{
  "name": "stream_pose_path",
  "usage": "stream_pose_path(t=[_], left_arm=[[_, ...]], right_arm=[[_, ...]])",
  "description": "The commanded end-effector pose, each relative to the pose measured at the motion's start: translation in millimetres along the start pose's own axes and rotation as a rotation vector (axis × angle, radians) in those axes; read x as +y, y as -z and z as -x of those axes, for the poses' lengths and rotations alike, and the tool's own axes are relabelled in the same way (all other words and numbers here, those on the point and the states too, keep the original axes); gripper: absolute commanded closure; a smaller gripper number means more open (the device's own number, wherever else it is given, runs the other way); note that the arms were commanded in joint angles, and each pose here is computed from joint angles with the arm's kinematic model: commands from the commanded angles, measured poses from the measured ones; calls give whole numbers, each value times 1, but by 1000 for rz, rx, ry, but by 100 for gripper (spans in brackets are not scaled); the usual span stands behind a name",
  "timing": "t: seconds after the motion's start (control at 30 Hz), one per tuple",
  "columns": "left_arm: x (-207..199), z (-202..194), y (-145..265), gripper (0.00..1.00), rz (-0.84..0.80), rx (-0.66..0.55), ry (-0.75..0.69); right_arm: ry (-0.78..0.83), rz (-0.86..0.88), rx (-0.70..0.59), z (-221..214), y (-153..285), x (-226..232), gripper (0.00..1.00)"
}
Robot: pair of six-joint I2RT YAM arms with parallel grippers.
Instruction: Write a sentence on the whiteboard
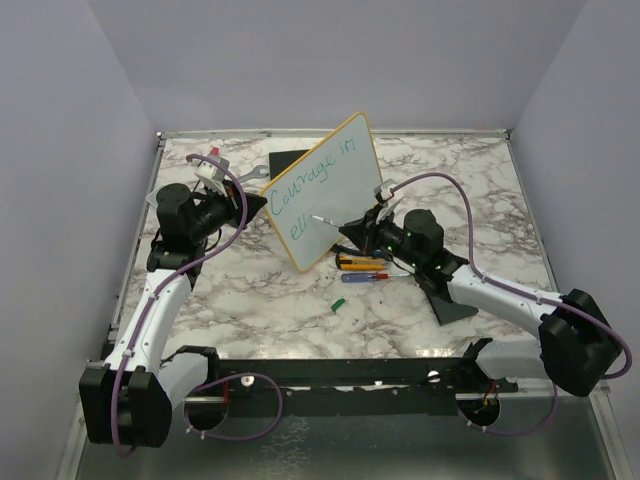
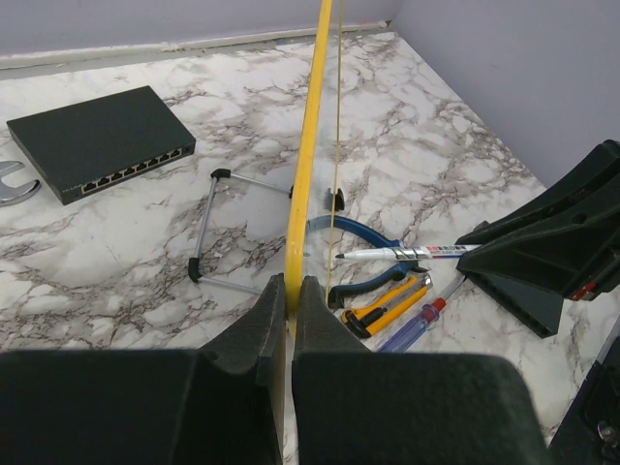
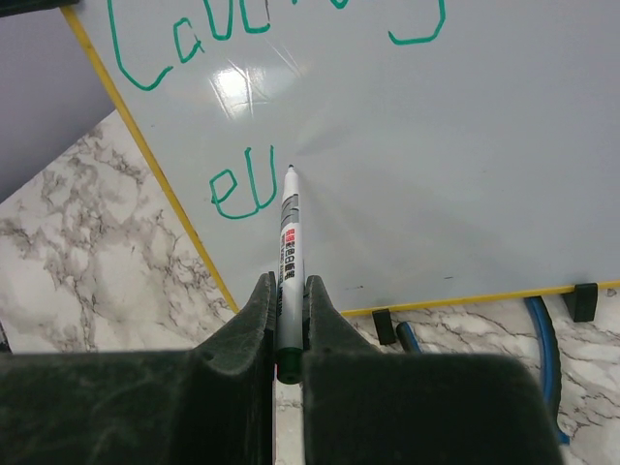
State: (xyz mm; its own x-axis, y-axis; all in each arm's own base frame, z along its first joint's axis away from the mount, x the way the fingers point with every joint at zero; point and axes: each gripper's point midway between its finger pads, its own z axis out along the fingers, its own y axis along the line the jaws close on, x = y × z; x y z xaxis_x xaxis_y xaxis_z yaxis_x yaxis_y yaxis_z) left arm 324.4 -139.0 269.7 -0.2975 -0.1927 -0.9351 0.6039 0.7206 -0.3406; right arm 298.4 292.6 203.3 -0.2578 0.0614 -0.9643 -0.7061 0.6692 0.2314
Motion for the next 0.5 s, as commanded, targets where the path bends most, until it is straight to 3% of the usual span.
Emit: stream_pose_path(t=[0.0,0.47], left_arm=[[-4,3,1,100,-15,-13,-24],[-4,3,1,100,-16,-13,-24]], right_arm=[[5,2,13,-6,-2,-2,100],[9,7,26,-10,-12,-3,99]])
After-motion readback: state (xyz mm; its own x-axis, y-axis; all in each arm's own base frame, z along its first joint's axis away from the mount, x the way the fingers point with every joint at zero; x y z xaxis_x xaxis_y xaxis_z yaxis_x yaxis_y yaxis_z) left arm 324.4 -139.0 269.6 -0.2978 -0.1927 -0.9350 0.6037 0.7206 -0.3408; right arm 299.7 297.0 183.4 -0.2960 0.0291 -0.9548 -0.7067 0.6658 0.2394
